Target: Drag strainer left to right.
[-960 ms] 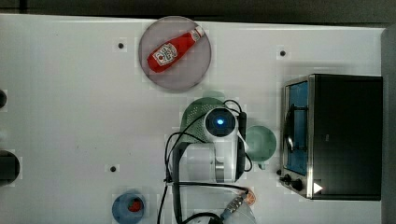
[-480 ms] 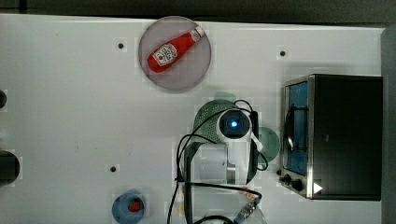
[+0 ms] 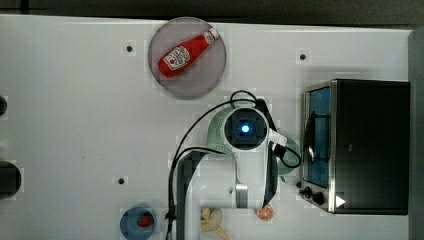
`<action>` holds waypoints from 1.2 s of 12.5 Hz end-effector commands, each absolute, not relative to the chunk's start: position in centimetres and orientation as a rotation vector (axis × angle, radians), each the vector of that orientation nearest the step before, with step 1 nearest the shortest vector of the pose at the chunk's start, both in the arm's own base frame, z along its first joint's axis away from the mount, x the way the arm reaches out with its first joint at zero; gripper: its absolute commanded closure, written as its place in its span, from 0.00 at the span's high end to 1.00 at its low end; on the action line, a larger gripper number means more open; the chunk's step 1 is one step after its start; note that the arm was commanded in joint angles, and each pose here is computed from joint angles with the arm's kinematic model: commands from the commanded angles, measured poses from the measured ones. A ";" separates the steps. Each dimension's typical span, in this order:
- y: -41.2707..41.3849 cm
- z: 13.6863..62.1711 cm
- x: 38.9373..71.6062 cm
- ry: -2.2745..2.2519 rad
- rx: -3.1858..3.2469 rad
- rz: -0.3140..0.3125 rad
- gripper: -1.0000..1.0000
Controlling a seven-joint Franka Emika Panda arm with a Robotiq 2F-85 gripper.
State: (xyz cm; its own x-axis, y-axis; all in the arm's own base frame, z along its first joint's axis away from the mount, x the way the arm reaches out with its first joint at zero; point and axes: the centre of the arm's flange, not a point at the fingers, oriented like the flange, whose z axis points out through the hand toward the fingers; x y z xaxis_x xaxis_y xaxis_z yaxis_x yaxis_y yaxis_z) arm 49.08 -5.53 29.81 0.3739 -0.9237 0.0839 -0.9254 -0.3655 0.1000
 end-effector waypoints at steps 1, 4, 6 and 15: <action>-4.0 41.1 49.5 -1.566 2.643 0.052 1.00; -3.2 49.8 48.2 -1.402 2.763 -0.003 1.00; -3.2 54.3 47.6 -1.186 2.862 0.003 1.00; -3.4 60.9 46.2 -1.178 2.876 -0.014 1.00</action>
